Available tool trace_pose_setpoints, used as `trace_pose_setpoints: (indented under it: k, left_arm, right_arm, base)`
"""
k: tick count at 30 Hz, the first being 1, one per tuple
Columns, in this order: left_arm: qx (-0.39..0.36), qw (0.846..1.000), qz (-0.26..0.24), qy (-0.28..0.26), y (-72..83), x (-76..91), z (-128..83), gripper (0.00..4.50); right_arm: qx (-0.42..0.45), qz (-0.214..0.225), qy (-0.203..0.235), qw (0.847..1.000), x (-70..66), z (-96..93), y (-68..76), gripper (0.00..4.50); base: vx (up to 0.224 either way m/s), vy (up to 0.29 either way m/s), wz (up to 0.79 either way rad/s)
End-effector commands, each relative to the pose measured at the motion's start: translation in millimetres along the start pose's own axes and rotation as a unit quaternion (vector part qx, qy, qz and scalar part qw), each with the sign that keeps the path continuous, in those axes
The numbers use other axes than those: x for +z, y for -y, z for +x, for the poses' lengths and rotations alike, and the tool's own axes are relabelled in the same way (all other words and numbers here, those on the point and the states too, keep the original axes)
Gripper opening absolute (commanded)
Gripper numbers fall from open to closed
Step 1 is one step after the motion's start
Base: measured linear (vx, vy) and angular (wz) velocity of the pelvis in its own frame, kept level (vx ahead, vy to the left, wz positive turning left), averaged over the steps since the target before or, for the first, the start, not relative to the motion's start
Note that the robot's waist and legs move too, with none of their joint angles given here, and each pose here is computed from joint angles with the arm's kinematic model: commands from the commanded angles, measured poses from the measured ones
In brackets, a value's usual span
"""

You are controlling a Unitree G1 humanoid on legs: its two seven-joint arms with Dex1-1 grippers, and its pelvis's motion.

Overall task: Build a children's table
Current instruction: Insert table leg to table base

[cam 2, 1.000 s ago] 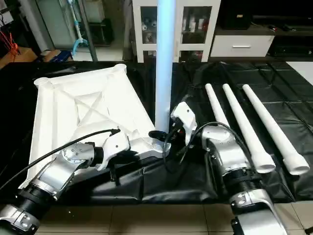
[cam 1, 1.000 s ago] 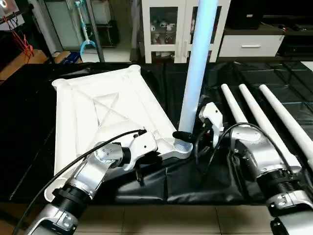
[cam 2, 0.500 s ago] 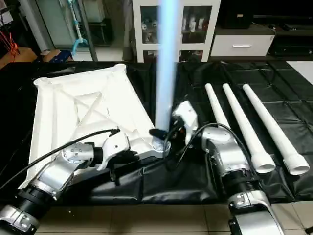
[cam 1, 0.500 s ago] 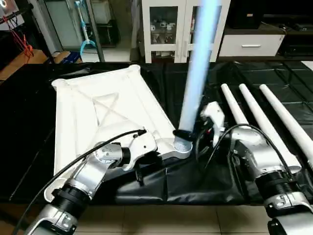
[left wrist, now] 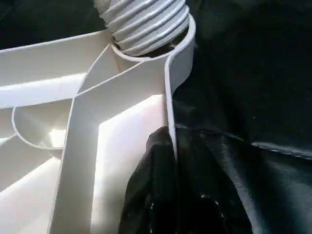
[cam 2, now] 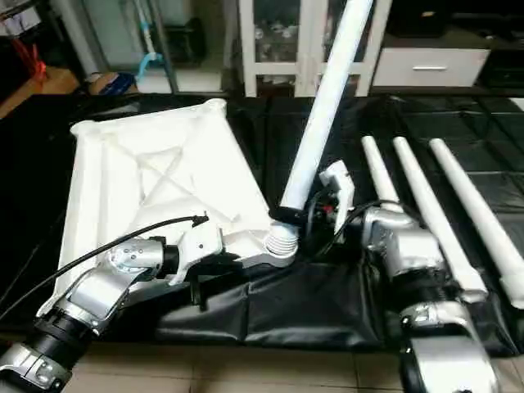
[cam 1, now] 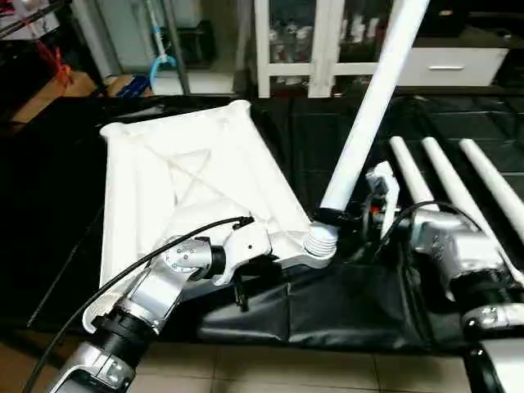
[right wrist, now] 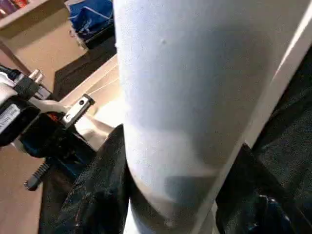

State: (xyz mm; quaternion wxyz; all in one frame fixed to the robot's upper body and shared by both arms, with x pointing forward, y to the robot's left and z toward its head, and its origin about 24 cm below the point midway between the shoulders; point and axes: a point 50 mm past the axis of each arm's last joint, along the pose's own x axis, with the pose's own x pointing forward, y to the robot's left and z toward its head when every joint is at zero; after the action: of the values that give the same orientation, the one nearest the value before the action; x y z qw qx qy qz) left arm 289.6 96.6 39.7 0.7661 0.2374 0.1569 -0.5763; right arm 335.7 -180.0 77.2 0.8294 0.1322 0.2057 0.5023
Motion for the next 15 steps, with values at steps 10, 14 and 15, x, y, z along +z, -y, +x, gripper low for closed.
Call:
trace_pose_setpoints:
  k: [10, 14, 15]
  left_arm:
    - [-0.02, 0.999, -0.002, -0.039, 8.6, -11.7, 3, 0.0]
    - [-0.022, 0.999, 0.0, -0.038, 9.3, -10.9, 3, 0.0]
    - [-0.023, 0.999, 0.0, -0.038, 9.5, -10.7, 3, 0.0]
  right_arm:
    - [0.054, 0.025, 0.019, 0.998, 30.1, 4.8, -9.0, 1.86]
    - [0.058, 0.013, -0.002, 0.998, 29.6, 5.1, -10.3, 1.86]
    - [0.051, 0.002, -0.012, 0.999, 28.9, 5.3, -9.3, 1.86]
  base:
    - [0.0, 0.0, 0.0]
    - [0.0, 0.0, 0.0]
    - [0.0, 0.0, 0.0]
